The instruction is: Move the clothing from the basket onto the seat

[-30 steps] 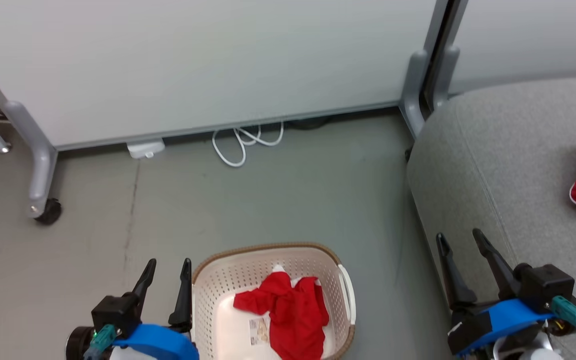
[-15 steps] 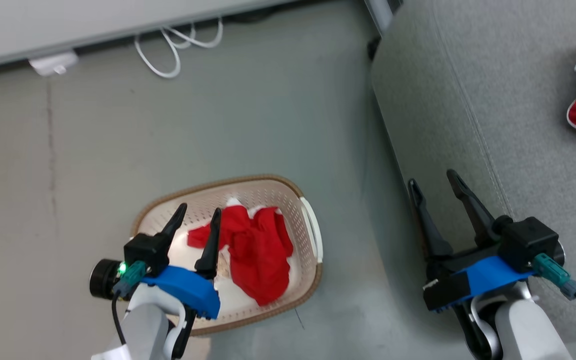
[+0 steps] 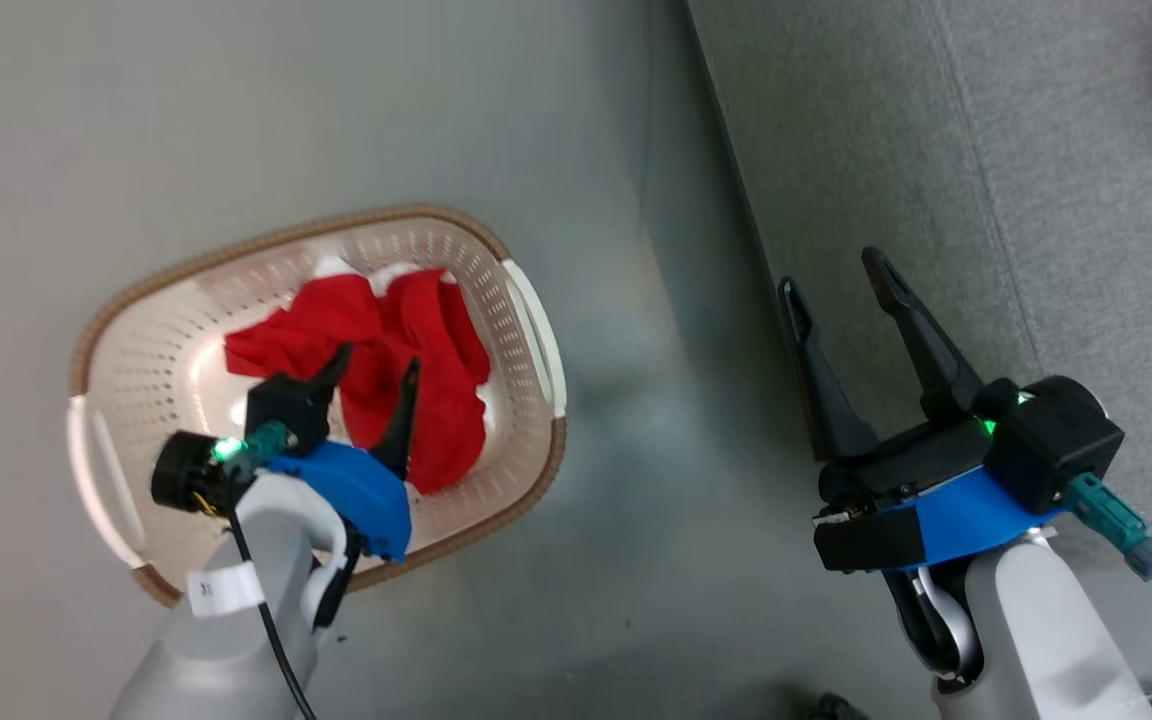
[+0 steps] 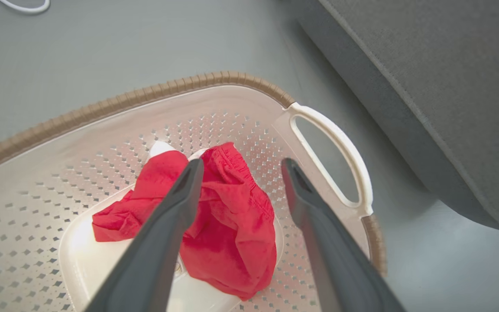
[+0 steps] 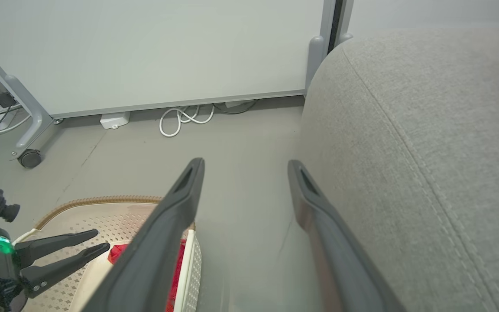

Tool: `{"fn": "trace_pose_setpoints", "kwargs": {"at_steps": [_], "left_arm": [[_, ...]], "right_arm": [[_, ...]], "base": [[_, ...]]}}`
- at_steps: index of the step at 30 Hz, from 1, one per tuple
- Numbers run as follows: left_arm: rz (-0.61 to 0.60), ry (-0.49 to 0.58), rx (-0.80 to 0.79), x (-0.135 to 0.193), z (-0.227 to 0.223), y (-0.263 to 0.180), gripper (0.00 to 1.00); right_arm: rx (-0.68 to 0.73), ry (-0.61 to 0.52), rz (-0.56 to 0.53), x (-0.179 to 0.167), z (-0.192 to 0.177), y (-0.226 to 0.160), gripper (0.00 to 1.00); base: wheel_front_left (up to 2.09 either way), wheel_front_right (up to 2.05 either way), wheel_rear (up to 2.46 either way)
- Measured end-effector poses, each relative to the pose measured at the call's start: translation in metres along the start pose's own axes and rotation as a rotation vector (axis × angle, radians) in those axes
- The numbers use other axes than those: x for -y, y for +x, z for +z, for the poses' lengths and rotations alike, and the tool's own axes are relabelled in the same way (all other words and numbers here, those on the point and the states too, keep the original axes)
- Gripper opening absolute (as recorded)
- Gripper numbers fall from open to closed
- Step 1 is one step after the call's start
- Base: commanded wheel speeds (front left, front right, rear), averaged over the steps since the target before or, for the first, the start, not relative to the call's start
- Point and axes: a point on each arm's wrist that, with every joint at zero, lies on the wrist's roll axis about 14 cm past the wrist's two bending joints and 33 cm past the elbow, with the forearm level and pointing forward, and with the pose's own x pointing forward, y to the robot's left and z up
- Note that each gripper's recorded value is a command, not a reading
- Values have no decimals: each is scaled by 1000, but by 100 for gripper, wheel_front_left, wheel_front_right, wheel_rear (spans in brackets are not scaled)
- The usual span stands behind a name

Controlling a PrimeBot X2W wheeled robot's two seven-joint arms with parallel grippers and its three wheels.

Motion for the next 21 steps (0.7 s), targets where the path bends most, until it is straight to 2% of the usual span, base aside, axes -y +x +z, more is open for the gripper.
{"fn": "trace_pose_setpoints", "kwargs": {"at_steps": [13, 21], "left_arm": [[-23, -61, -226, -20, -84, 57, 100], [-15, -104, -273, -24, -108, 74, 100]], "right_arm": [[-113, 27, -3, 8, -65, 18, 100], [-131, 48, -7, 11, -79, 21, 100]], "base": [[0, 0, 0], [0, 0, 0]]}}
